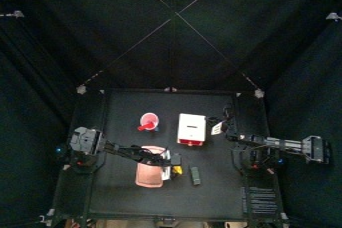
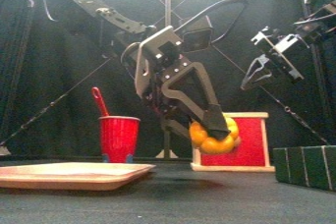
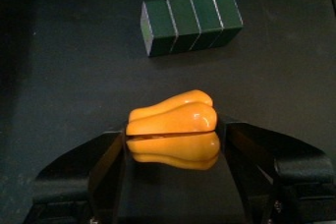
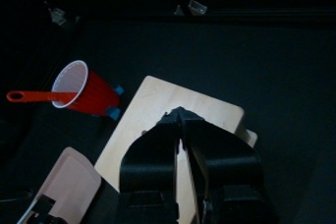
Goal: Place squash on plate
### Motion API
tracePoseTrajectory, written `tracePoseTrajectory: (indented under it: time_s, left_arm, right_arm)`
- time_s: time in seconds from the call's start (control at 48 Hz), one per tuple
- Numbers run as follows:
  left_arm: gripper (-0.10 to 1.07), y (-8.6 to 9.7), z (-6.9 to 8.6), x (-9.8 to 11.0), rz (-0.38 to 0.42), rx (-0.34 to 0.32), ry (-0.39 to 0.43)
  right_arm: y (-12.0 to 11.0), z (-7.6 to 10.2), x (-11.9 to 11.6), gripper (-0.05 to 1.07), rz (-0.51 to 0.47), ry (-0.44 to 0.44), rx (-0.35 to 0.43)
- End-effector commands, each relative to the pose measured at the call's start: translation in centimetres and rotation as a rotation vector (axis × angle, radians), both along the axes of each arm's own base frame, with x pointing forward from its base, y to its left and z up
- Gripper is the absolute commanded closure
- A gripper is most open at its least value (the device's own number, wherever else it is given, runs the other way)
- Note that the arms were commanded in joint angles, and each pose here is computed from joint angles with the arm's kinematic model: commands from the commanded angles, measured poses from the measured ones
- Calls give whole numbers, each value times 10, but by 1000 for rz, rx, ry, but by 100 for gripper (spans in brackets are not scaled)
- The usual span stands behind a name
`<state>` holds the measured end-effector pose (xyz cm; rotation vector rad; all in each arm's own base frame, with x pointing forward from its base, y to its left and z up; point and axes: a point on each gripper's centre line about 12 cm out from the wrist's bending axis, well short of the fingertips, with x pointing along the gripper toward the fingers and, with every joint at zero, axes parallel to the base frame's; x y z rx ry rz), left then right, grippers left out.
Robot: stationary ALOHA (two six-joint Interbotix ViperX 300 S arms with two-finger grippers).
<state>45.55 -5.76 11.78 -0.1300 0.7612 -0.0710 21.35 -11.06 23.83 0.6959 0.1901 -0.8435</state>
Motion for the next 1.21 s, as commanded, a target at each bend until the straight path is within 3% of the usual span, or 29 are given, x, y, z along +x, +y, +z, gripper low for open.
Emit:
tracePoseTrajectory:
  time_s: [0.0, 0.188, 0.562, 0.729, 0.917, 1.021, 1.188]
  left_arm:
    - [17, 0, 20, 3, -6, 3, -49]
    - [17, -2, 31, -12, -45, 17, -39]
    - [17, -2, 51, -80, -86, 35, -35]
    - [17, 1, 42, -109, -114, 68, -5]
    - [17, 4, 26, -130, -194, 155, 43]
    - [17, 5, 19, -133, -219, 186, 57]
    - [16, 4, 13, -130, -214, 180, 74]
  right_arm:
    - [0, 4, 1, 64, -1, -12, -1]
    - [0, 3, 0, 64, 1, -10, -1]
    - [0, 3, 0, 64, 0, -12, 1]
    - [0, 3, 1, 64, -1, -10, 1]
    - [0, 3, 1, 64, 0, -11, 1]
    - [0, 3, 0, 64, -2, -10, 2]
    - [0, 3, 1, 64, -1, -11, 2]
